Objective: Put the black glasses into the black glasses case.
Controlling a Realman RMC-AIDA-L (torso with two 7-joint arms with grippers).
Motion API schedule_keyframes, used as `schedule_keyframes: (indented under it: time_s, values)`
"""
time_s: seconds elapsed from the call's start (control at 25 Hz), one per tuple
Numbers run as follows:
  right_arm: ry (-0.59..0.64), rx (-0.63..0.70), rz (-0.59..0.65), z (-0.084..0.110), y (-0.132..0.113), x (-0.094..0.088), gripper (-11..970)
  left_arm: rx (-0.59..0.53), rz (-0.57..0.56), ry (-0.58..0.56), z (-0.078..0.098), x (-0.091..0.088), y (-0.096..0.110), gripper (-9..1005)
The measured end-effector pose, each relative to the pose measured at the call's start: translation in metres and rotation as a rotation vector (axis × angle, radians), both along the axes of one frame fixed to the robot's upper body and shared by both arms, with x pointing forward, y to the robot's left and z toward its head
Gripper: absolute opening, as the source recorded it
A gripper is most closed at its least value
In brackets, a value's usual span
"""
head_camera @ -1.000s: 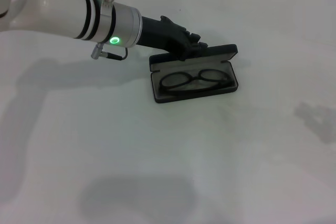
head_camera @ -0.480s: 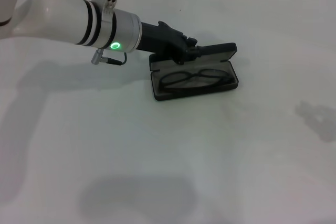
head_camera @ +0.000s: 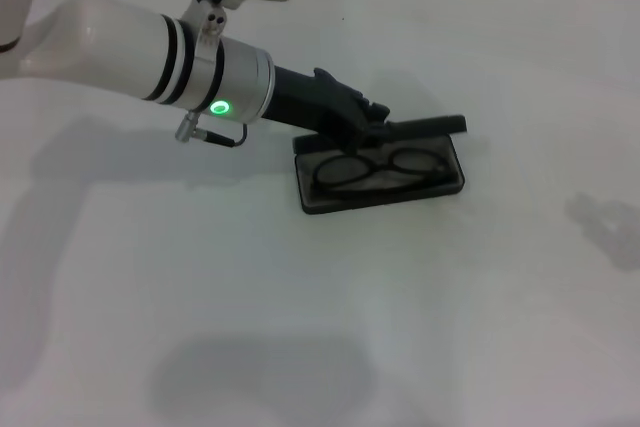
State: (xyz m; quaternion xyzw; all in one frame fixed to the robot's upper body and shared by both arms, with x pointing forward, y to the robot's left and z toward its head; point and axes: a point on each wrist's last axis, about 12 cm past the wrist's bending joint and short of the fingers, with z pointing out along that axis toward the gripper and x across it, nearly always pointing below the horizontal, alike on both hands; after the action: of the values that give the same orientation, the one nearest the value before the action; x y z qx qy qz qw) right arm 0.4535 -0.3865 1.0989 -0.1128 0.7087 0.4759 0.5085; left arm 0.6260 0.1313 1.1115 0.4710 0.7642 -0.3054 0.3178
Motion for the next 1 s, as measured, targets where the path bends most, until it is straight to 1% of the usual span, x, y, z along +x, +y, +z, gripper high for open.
schedule_keyframes:
  time_s: [0.12, 0.16, 0.32, 0.4, 0.48, 0.6, 0.64, 0.68, 0.8, 0.84, 0.92, 1.0]
  values:
    - [0.000, 0.001, 0.000, 0.000, 0.000, 0.000, 187, 0.012, -0.021, 0.006, -0.002, -0.003, -0.001, 270]
    - [0.000, 0.002, 0.000, 0.000, 0.000, 0.000, 187, 0.039, -0.049, 0.014, -0.006, -0.007, -0.003, 270]
    - [0.000, 0.007, -0.001, -0.001, 0.001, 0.000, 188, 0.073, -0.086, 0.022, -0.011, -0.012, -0.007, 271]
    - [0.000, 0.011, 0.000, -0.002, 0.002, -0.001, 188, 0.079, -0.108, 0.029, -0.012, -0.015, -0.009, 271]
    - [0.001, 0.016, 0.001, -0.003, 0.003, -0.001, 188, 0.066, -0.146, 0.038, -0.009, -0.019, -0.012, 272]
    - [-0.002, 0.020, 0.004, -0.004, 0.001, -0.006, 188, -0.018, -0.238, 0.036, 0.012, -0.025, -0.021, 273]
    - [-0.010, 0.020, 0.010, -0.003, 0.001, -0.008, 187, -0.041, -0.259, 0.036, 0.017, -0.027, -0.022, 273]
    - [-0.023, 0.020, 0.019, -0.002, 0.001, -0.010, 187, -0.091, -0.291, 0.030, 0.027, -0.032, -0.021, 273]
    - [-0.107, 0.012, 0.080, 0.003, 0.009, -0.010, 195, -0.242, -0.337, 0.009, 0.051, -0.048, -0.005, 274]
    - [-0.145, 0.010, 0.118, 0.005, 0.014, -0.010, 199, -0.295, -0.357, 0.006, 0.058, -0.055, 0.004, 274]
    - [-0.205, 0.008, 0.185, 0.009, 0.022, -0.010, 207, -0.356, -0.410, 0.011, 0.067, -0.064, 0.016, 274]
    - [-0.269, 0.003, 0.261, 0.013, 0.033, -0.006, 216, -0.406, -0.457, 0.028, 0.072, -0.073, 0.032, 275]
